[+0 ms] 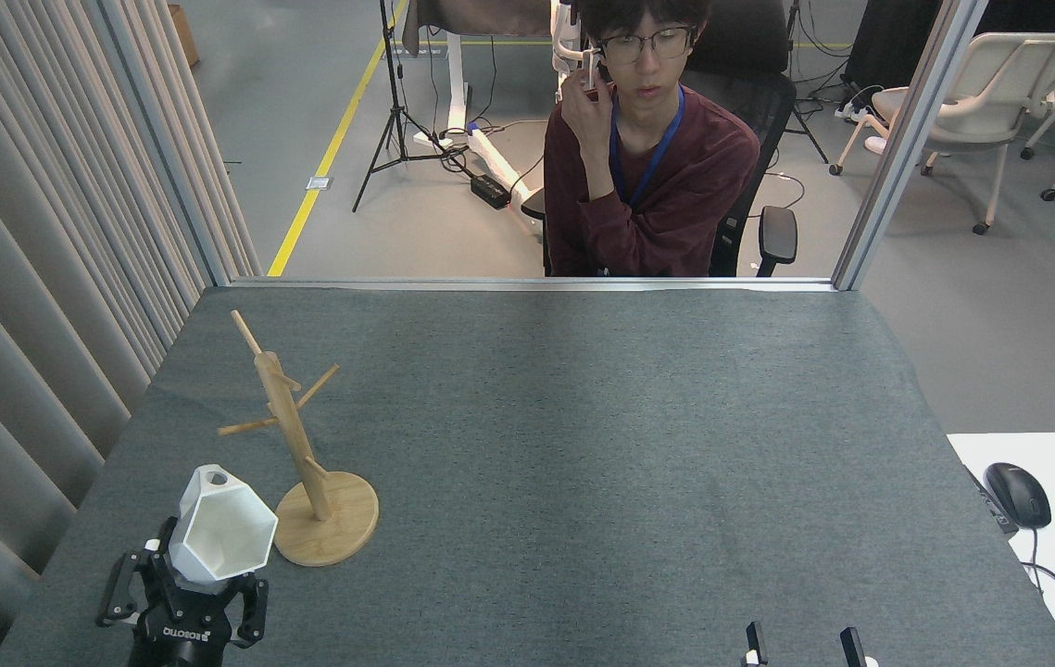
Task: Hang cup on storage rack
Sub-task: 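Carry the white cup with the left hand toward the wooden stand, then hook the cup handle onto a stand peg and release with the left hand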
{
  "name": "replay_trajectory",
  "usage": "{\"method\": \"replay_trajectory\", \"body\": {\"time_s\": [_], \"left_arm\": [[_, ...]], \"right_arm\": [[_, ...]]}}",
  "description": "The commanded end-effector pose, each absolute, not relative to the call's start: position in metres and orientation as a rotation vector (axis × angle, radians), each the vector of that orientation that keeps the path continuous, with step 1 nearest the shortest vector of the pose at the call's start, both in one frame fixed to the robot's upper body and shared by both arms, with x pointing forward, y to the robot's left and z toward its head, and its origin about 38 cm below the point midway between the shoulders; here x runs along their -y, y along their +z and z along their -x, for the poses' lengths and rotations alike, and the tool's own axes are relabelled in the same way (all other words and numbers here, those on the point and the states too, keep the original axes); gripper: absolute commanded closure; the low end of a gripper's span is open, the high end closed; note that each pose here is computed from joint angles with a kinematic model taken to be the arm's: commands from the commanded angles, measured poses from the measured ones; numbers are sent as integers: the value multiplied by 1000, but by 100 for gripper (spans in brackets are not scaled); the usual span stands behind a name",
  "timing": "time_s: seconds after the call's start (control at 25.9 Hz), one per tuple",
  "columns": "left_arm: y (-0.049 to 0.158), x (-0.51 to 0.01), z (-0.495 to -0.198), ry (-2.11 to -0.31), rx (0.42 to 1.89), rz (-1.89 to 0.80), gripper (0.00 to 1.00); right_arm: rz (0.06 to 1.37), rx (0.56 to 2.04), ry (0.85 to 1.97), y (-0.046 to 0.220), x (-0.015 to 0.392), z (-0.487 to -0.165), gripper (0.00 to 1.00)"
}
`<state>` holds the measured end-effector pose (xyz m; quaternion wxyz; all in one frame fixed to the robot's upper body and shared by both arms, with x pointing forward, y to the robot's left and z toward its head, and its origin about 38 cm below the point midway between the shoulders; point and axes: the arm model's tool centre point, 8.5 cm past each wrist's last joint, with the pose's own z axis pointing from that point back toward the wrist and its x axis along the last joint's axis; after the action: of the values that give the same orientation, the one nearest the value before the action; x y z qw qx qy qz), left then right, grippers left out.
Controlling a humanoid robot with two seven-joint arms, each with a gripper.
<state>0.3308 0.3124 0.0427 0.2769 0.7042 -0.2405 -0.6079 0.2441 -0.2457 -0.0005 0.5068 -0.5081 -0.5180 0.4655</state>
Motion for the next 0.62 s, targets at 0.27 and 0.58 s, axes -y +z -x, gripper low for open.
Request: {"method": "replay_trajectory", "body": {"time_s": [0.27,0.58], "left_arm": [[59,-333,-357,-1588,544,-1943,62],[66,-326,-367,-1609,541,-1973,62]], "right_arm": [[1221,1252,1124,-3,245,-252,1],[1219,1250,1125,-5,245,-252,1]]}}
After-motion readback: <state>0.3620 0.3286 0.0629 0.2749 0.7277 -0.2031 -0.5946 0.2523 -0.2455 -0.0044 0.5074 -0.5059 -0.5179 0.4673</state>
